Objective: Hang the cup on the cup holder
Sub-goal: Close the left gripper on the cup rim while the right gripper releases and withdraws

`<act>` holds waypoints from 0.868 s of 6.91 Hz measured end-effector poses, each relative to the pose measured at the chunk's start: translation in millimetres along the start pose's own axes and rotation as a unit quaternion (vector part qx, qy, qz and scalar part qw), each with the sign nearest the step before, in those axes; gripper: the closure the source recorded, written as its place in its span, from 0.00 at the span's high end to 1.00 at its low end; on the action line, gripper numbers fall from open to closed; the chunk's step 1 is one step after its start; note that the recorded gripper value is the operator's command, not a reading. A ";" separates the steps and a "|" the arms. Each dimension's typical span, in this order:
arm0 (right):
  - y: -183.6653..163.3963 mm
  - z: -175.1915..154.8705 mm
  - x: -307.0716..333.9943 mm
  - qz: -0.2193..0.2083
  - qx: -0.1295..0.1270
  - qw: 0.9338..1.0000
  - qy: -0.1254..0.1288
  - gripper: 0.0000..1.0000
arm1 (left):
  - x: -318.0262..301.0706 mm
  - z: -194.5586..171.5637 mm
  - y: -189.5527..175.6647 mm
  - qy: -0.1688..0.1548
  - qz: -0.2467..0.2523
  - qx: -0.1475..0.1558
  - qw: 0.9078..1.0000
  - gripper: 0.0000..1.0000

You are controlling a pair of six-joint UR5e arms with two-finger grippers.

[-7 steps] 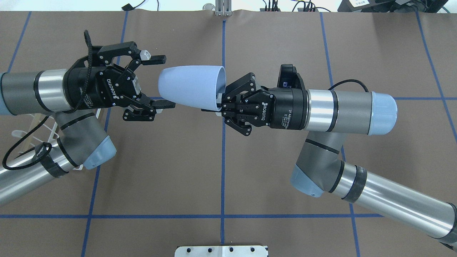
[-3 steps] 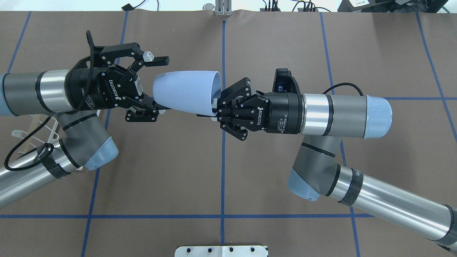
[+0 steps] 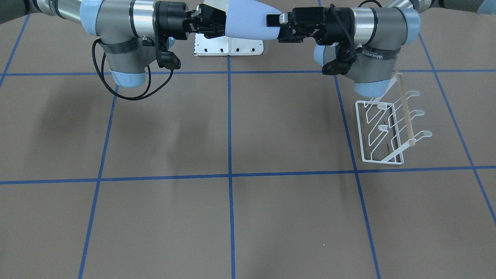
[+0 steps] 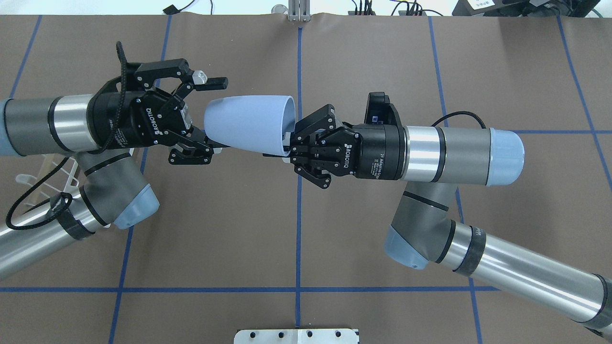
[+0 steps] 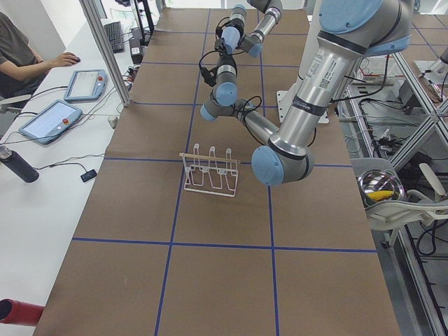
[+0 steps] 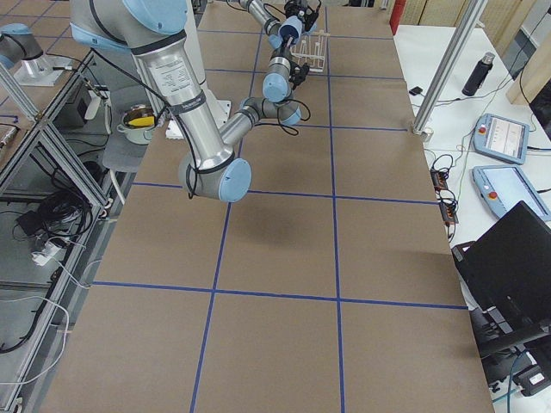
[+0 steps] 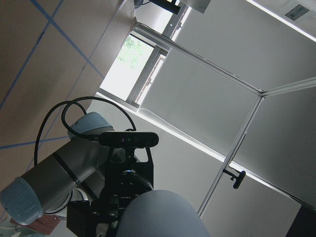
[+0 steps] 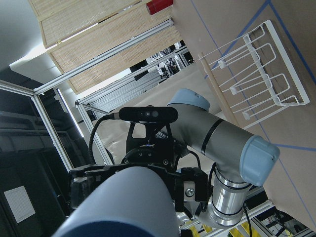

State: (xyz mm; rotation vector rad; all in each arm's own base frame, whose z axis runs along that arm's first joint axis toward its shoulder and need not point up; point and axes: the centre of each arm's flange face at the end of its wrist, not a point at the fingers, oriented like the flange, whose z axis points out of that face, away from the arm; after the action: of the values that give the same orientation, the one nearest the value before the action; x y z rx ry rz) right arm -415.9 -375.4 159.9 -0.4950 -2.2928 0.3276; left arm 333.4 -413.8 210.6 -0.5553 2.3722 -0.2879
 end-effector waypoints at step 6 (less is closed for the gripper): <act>-31.7 -104.2 -2.7 -0.078 0.001 0.997 0.005 1.00 | 5.4 -38.5 -11.8 -0.011 0.013 0.041 0.999 0.00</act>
State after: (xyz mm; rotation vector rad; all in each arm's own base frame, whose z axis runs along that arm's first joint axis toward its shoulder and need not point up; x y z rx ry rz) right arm -346.5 -396.1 241.2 -0.3142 -2.3048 0.2494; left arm 308.0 -424.5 240.4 -0.4871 2.3333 -0.3647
